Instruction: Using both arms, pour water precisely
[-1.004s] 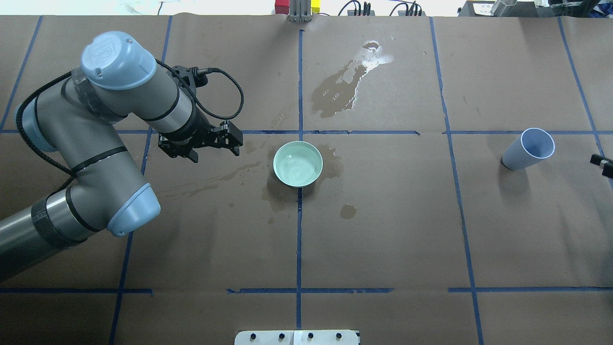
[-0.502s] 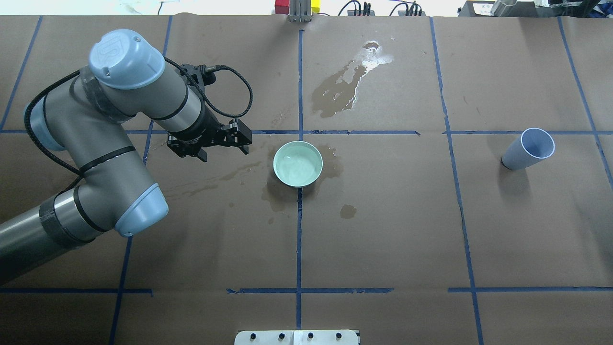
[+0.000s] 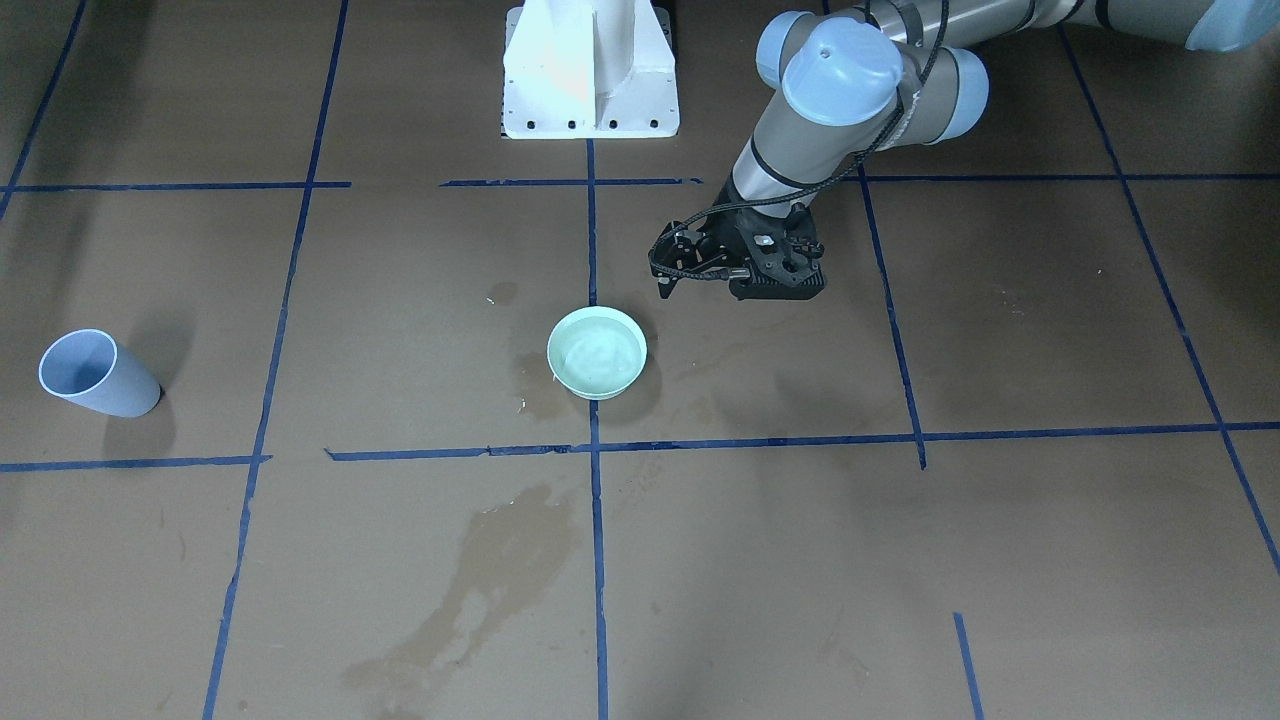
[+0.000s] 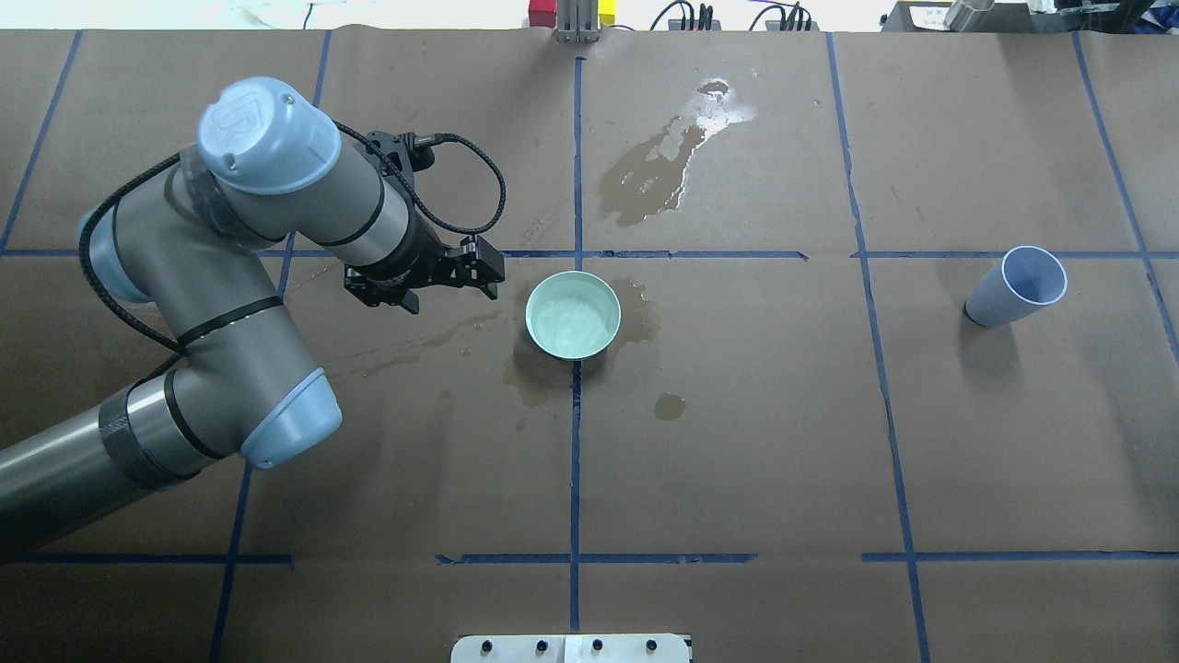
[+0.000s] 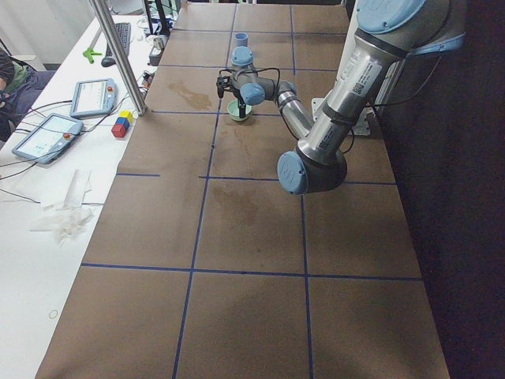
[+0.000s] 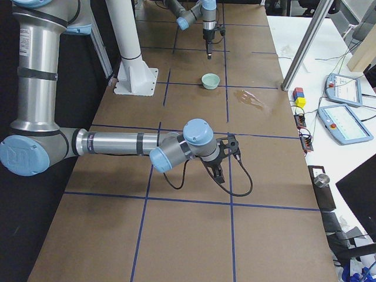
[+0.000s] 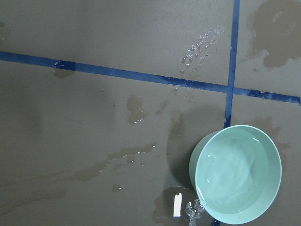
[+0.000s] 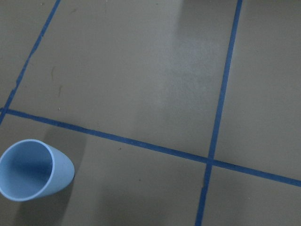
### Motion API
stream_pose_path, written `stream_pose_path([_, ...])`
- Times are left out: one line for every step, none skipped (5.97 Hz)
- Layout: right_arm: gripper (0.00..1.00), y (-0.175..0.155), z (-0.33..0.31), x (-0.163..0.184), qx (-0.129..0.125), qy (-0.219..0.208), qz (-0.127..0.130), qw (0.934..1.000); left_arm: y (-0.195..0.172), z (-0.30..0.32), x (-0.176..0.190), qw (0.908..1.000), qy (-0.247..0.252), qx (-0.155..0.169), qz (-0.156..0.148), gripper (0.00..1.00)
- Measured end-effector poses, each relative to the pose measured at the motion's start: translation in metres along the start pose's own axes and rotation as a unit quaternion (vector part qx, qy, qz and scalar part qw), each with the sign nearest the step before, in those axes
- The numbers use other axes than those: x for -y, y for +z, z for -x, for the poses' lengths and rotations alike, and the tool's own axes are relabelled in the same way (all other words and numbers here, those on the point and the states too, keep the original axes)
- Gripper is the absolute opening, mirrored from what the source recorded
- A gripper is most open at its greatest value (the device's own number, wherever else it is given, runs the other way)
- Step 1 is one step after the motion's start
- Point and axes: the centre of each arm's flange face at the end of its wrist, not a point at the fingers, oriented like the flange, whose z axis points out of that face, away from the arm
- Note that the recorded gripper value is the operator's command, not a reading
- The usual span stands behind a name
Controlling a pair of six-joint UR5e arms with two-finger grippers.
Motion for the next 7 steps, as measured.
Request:
stream_pose_path([1.00,-0.018,-0.011,-0.006,-0.006,-0.017,0.032,0.9993,0.012,-0.007,-0.002,0.9999,-0.007,0.002,-0.010,1.00])
stream_pose_path([1.00,-0.021,-0.020,-0.016,-0.006,-0.023,0.055,0.9982,0.029,-0.019,-0.001,0.9996,-0.020,0.009,-0.018,1.00])
stream_pose_path([1.00,-0.019,-0.027,-0.030,-0.006,-0.020,0.067,0.9975,0.054,-0.031,-0.005,0.9989,-0.034,0.015,-0.029,1.00])
stream_pose_path([1.00,-0.016,-0.029,-0.038,-0.005,-0.016,0.073,0.9972,0.077,-0.040,-0.009,0.9982,-0.044,0.018,-0.038,1.00])
stream_pose_path([1.00,-0.015,-0.031,-0.041,-0.005,-0.013,0.075,0.9971,0.095,-0.045,-0.011,0.9975,-0.054,0.024,-0.038,0.98])
stream_pose_path([1.00,-0.015,-0.032,-0.042,-0.005,-0.011,0.076,0.9970,0.107,-0.046,-0.014,0.9971,-0.060,0.030,-0.035,0.88])
stream_pose_path([1.00,-0.015,-0.032,-0.043,-0.005,-0.010,0.076,0.9970,0.114,-0.046,-0.017,0.9970,-0.061,0.034,-0.032,0.67])
